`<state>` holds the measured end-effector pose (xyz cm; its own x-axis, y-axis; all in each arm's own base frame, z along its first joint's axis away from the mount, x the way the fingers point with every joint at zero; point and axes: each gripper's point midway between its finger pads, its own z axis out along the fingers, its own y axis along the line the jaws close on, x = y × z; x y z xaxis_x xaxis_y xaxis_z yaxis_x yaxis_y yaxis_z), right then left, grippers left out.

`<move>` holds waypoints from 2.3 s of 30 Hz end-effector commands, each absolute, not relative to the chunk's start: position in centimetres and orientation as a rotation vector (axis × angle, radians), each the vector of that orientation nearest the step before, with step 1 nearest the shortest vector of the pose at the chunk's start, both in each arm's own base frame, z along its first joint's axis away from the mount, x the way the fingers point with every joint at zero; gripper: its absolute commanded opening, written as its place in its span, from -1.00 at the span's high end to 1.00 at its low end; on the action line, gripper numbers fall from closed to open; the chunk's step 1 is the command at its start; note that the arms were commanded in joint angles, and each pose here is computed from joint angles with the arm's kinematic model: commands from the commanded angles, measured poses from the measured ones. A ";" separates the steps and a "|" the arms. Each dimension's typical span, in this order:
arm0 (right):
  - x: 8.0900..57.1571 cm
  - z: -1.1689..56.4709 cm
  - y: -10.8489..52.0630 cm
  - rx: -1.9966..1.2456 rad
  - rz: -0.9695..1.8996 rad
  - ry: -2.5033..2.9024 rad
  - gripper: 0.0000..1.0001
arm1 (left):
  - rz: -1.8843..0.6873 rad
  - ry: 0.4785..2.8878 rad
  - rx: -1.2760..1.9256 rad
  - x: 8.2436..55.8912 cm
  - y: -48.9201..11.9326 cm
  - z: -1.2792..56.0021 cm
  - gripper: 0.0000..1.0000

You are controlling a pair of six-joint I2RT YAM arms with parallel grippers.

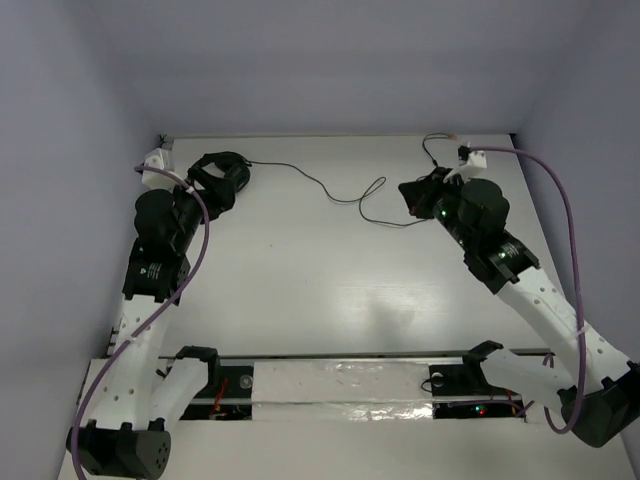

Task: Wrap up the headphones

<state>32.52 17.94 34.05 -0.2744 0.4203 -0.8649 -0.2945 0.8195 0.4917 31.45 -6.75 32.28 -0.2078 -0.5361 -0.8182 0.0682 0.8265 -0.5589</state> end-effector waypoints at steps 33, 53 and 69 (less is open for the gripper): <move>27.2 33.3 22.5 -0.113 0.979 1.697 0.90 | 0.036 2.131 -0.761 51.0 10.7 14.2 0.04; 28.5 32.1 23.9 -0.140 0.962 1.727 0.60 | 0.053 2.270 -0.650 56.0 11.4 6.4 -0.02; 29.4 32.7 23.3 -0.099 0.918 1.708 0.61 | 0.113 2.358 -0.601 56.1 11.5 2.8 0.61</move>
<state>29.01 23.39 29.52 -0.4438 0.3392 -0.8294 -0.4654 0.7038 0.5368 55.89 11.72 3.00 -0.6415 -0.4062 -0.6507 -0.4622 0.8817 -0.0947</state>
